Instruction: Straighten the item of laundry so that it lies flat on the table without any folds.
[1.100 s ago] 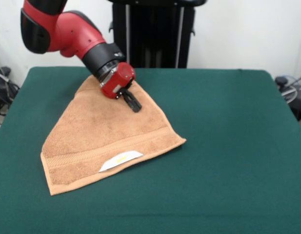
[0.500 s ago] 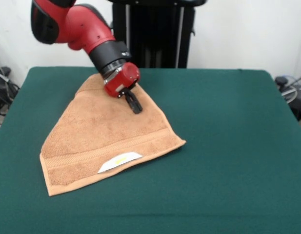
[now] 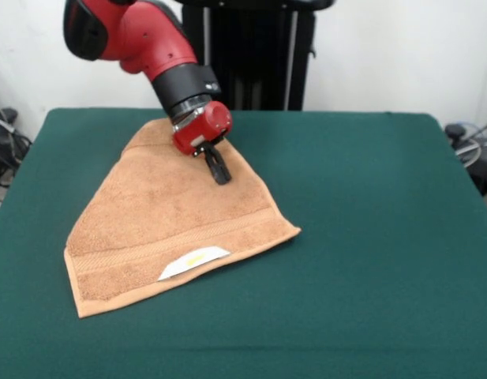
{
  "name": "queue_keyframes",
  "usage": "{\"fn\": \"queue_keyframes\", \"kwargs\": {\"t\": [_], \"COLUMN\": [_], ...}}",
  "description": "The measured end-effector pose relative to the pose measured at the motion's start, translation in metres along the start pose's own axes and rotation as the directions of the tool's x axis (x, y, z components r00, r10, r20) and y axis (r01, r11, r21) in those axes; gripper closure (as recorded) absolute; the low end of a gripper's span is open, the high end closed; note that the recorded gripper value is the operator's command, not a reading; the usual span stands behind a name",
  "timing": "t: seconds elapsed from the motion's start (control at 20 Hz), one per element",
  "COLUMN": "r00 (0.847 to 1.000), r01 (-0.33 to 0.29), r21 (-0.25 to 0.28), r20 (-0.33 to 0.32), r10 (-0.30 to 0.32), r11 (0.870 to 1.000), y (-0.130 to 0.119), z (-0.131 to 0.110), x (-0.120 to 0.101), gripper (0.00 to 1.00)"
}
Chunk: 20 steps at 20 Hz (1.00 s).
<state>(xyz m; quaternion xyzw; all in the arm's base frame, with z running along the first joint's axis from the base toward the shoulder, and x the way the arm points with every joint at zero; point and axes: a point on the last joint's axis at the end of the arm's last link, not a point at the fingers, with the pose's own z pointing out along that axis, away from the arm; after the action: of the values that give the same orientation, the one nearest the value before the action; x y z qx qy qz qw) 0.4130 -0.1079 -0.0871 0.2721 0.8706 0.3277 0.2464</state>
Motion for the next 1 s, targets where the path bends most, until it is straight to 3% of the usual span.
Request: {"fn": "queue_keyframes", "kwargs": {"t": [0.5,1.0], "r00": [1.000,1.000], "r01": [0.004,-0.018], "r21": [-0.005,-0.099], "r20": [-0.002,-0.006], "r10": [-0.004,0.018], "r11": [1.000,0.995], "y": [-0.001,-0.013], "z": [0.000,-0.001], "x": [0.000,-0.001], "gripper": [1.00,1.00]}}
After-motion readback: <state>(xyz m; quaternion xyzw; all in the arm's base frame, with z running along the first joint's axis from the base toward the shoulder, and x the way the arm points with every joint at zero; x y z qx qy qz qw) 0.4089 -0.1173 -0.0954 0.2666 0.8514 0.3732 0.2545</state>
